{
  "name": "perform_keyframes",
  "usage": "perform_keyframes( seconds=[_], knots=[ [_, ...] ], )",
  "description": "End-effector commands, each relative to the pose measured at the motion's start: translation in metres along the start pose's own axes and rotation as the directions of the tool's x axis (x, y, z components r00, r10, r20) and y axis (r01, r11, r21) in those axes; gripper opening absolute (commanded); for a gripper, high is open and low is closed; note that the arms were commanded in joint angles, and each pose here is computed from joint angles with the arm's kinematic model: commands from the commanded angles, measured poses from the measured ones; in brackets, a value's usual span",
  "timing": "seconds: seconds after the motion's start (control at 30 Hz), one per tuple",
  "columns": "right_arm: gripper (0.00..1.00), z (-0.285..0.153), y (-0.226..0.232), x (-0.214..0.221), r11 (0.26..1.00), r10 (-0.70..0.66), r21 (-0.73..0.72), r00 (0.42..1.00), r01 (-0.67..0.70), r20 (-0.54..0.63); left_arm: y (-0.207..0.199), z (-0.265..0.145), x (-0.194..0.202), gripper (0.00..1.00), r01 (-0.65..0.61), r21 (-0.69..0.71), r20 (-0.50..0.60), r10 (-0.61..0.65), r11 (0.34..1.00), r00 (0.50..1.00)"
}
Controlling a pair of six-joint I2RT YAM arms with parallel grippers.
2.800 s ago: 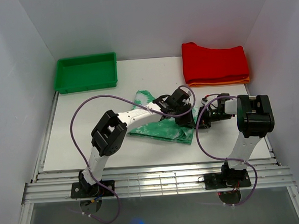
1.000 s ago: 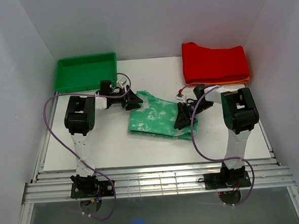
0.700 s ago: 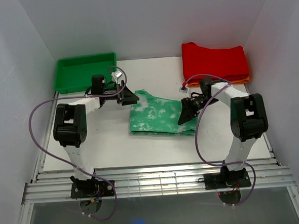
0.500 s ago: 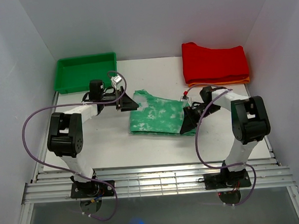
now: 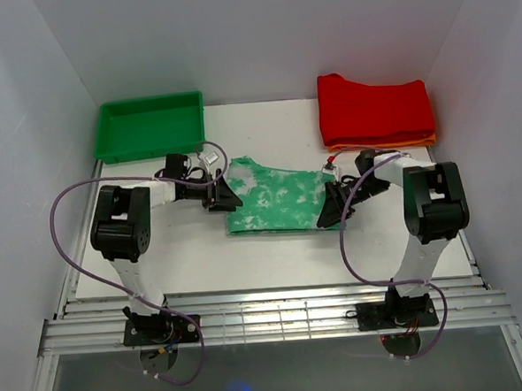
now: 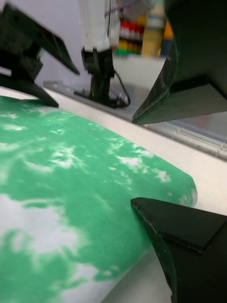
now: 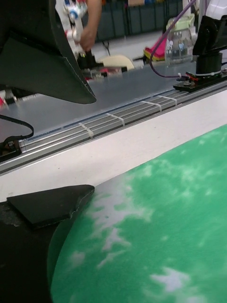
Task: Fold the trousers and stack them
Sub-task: Fold the trousers, then neatly place the folded trousers to the corner
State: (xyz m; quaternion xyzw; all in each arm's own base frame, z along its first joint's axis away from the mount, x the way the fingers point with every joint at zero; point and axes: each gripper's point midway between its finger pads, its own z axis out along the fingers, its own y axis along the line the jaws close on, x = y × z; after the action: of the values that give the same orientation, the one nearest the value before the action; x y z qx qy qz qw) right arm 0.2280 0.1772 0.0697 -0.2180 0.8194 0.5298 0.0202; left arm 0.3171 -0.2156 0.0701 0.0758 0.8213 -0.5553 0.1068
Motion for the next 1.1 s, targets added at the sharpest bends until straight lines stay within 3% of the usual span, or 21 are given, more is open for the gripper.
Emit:
perform_keyframes(
  seconds=[0.0,0.03,0.13,0.17,0.23,0.27,0.3,0.37,0.47,0.6,0.63,0.67,0.7,0.83,0.9,0.97,1.07],
  knots=[
    [0.75,-0.032,0.041,-0.044,0.972,-0.227,0.093,0.969,0.218,0.098,-0.054,-0.028,-0.045,0.75,-0.46,-0.102,0.049,0.466,0.882,0.883],
    [0.77,-0.038,0.047,-0.048,0.961,-0.262,0.126,0.959,0.248,0.107,-0.06,-0.032,-0.05,0.79,-0.547,-0.141,0.042,0.557,0.825,0.829],
    [0.89,-0.064,0.057,-0.063,0.883,-0.396,0.322,0.911,0.342,0.118,-0.081,-0.051,-0.073,0.84,-0.776,-0.329,0.001,0.822,0.539,0.57],
    [0.92,-0.078,0.056,-0.065,0.831,-0.435,0.43,0.894,0.352,0.111,-0.094,-0.044,-0.077,0.86,-0.853,-0.344,-0.035,0.903,0.392,0.429],
    [0.97,-0.095,0.053,-0.071,0.772,-0.472,0.533,0.874,0.347,0.115,-0.108,-0.046,-0.079,0.87,-0.876,-0.427,-0.095,0.952,0.224,0.29],
    [0.94,-0.113,0.051,-0.075,0.725,-0.506,0.604,0.851,0.331,0.141,-0.124,-0.033,-0.075,0.91,-0.898,-0.414,-0.093,0.975,0.146,0.202],
    [0.91,-0.121,0.049,-0.079,0.726,-0.486,0.635,0.85,0.265,0.201,-0.128,-0.031,-0.075,0.93,-0.906,-0.418,-0.116,0.985,0.069,0.129],
    [0.9,-0.149,0.039,-0.086,0.643,-0.516,0.747,0.815,0.166,0.263,-0.134,-0.02,-0.068,0.98,-0.909,-0.417,-0.108,0.993,-0.007,0.042],
    [0.9,-0.173,0.033,-0.085,0.62,-0.51,0.783,0.787,0.057,0.346,-0.141,-0.004,-0.06,0.98,-0.915,-0.402,-0.062,0.998,-0.044,-0.021],
    [0.9,-0.164,0.036,-0.071,0.753,-0.43,0.655,0.798,0.059,0.422,-0.152,0.035,-0.019,0.98,-0.979,-0.191,-0.006,0.997,-0.077,-0.077],
    [0.9,-0.158,0.033,-0.067,0.792,-0.379,0.61,0.811,0.035,0.445,-0.157,0.055,-0.002,0.98,-0.983,-0.126,-0.028,0.991,-0.132,-0.129],
    [0.9,-0.159,0.029,-0.064,0.807,-0.341,0.591,0.816,-0.002,0.468,-0.16,0.066,-0.004,0.98,-0.978,-0.148,-0.06,0.988,-0.15,-0.142],
    [0.9,-0.154,0.022,-0.057,0.823,-0.292,0.567,0.825,-0.042,0.485,-0.145,0.084,0.001,0.98,-0.98,-0.145,-0.121,0.986,-0.136,-0.119],
    [0.9,-0.15,-0.002,-0.041,0.838,-0.175,0.516,0.808,-0.178,0.563,-0.137,0.126,0.032,0.98,-0.975,-0.138,-0.167,0.974,-0.177,-0.153],
    [0.9,-0.15,-0.012,-0.035,0.838,-0.107,0.481,0.786,-0.258,0.609,-0.132,0.139,0.037,0.97,-0.973,-0.162,-0.188,0.973,-0.162,-0.131],
    [0.9,-0.146,-0.023,-0.027,0.84,-0.058,0.448,0.77,-0.306,0.635,-0.123,0.156,0.054,0.88,-0.98,-0.142,-0.214,0.971,-0.138,-0.106],
    [0.9,-0.135,-0.032,-0.018,0.851,0.031,0.364,0.728,-0.379,0.685,-0.113,0.172,0.068,0.77,-0.974,-0.134,-0.249,0.958,-0.18,-0.142]
  ],
)
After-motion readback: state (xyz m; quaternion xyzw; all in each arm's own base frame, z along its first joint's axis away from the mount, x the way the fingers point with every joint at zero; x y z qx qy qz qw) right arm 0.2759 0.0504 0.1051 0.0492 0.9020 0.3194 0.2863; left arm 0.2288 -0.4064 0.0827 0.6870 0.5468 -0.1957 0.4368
